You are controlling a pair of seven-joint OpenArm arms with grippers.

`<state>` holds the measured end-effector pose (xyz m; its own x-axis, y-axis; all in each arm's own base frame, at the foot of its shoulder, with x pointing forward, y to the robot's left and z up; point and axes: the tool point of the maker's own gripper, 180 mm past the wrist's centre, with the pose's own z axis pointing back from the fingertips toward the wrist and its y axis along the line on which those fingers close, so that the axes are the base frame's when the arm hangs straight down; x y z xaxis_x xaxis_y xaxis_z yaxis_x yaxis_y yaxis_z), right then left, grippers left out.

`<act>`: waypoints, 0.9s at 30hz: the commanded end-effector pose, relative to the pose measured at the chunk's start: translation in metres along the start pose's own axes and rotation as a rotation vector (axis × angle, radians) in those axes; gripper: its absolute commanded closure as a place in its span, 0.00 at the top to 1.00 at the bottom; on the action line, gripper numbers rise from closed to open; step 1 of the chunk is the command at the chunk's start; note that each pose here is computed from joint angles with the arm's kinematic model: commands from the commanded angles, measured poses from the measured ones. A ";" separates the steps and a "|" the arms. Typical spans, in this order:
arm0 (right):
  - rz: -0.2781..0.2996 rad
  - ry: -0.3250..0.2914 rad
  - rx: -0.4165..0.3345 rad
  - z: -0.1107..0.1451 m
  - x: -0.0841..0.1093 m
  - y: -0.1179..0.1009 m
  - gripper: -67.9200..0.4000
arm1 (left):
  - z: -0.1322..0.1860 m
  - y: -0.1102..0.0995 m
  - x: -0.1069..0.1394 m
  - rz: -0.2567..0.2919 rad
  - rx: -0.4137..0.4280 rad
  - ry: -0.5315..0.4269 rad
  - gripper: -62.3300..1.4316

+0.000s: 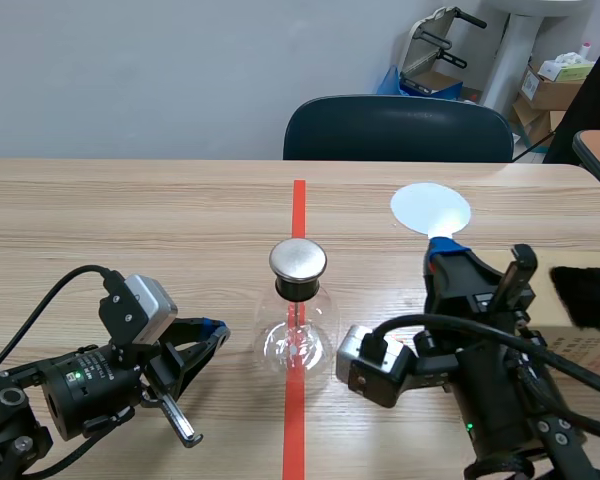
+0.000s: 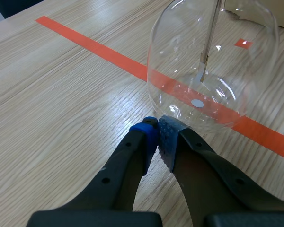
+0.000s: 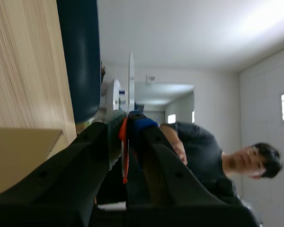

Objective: Do the electroscope experiment

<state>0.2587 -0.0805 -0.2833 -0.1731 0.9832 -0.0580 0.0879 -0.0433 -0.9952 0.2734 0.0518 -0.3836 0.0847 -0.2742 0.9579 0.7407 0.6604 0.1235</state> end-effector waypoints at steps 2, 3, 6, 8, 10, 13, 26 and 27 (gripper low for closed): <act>0.010 0.050 -0.033 -0.004 -0.014 -0.009 0.03 | -0.005 0.000 0.014 0.000 0.000 -0.051 0.09; 0.010 0.068 -0.034 -0.004 -0.017 -0.009 0.03 | -0.005 0.000 0.014 0.000 0.000 -0.051 0.09; 0.009 0.108 -0.034 -0.004 -0.024 -0.009 0.03 | -0.005 0.000 0.014 0.000 0.000 -0.051 0.09; 0.009 0.123 -0.034 -0.003 -0.027 -0.009 0.03 | -0.005 0.000 0.014 0.000 0.000 -0.051 0.09; 0.009 0.127 -0.034 -0.003 -0.028 -0.009 0.03 | -0.005 0.000 0.014 0.000 0.000 -0.051 0.09; 0.010 0.127 -0.031 -0.003 -0.027 -0.008 0.03 | -0.005 0.000 0.014 0.000 0.000 -0.051 0.09; 0.014 -0.119 -0.029 -0.003 0.017 -0.008 0.03 | -0.005 0.000 0.014 0.000 0.000 -0.051 0.09; 0.014 -0.154 -0.028 -0.003 0.023 -0.008 0.03 | -0.005 0.000 0.014 0.000 0.000 -0.051 0.09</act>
<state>0.2521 -0.0542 -0.2856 -0.3189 0.9452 -0.0699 0.0849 -0.0450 -0.9954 0.2733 0.0518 -0.3837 0.0850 -0.2742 0.9579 0.7408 0.6604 0.1232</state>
